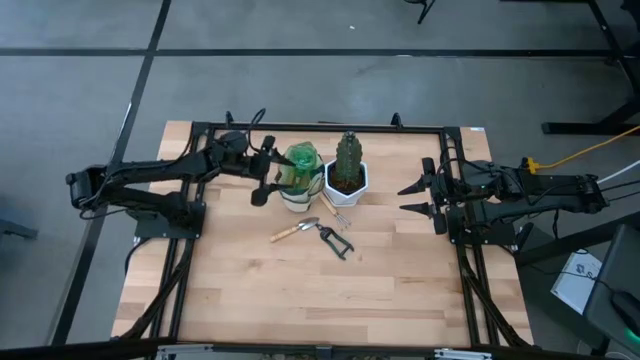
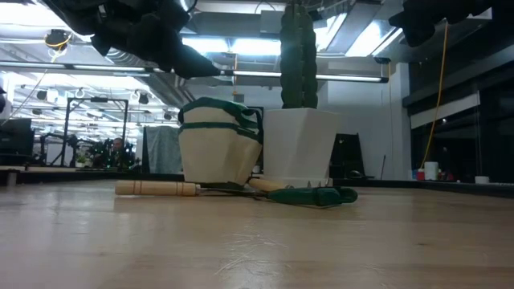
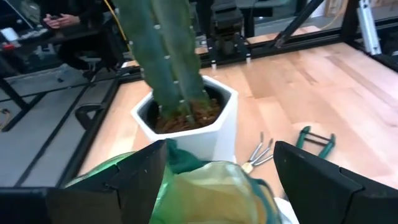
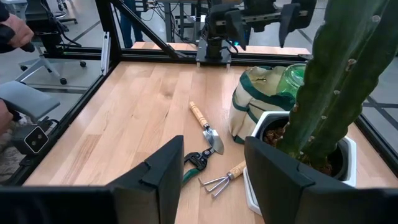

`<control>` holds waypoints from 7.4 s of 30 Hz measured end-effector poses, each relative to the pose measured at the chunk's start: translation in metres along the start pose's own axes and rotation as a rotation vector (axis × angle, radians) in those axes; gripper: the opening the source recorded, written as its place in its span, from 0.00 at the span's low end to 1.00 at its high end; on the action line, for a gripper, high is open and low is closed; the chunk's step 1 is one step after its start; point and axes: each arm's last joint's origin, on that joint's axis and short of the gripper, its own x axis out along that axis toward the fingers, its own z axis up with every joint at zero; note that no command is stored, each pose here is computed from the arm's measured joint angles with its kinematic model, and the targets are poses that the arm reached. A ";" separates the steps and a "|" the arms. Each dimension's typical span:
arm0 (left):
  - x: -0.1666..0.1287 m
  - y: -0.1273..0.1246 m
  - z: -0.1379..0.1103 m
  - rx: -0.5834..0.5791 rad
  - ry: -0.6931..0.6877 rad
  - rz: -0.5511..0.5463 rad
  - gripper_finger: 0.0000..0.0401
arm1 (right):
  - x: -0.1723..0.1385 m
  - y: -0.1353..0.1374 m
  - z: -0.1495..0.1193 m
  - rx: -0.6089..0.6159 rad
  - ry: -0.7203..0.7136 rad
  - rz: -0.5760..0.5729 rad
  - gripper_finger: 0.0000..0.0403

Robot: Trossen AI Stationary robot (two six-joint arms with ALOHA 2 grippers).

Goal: Pick & Place Garden tools in Gardening bag
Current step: Put the brown trowel into the brown gardening bag

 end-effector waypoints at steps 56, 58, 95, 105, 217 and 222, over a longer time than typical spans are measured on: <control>0.050 -0.126 -0.060 -0.370 0.620 0.163 0.73 | 0.000 0.000 0.000 0.000 0.000 0.000 0.43; 0.057 -0.125 -0.068 -0.365 0.644 0.173 0.73 | 0.000 0.000 0.000 0.000 0.000 0.000 0.43; 0.077 -0.127 -0.098 -0.438 0.758 0.156 0.21 | 0.000 0.000 0.000 0.000 0.000 0.001 0.43; 0.062 -0.136 -0.086 -0.464 0.770 0.086 0.15 | 0.000 0.000 0.000 0.000 0.000 0.001 0.43; 0.049 -0.008 -0.057 -0.387 -0.109 0.164 0.22 | 0.000 0.000 0.000 0.000 0.000 0.000 0.43; 0.049 -0.008 -0.057 -0.389 -0.108 0.163 0.30 | 0.000 0.000 0.000 0.000 0.000 0.000 0.43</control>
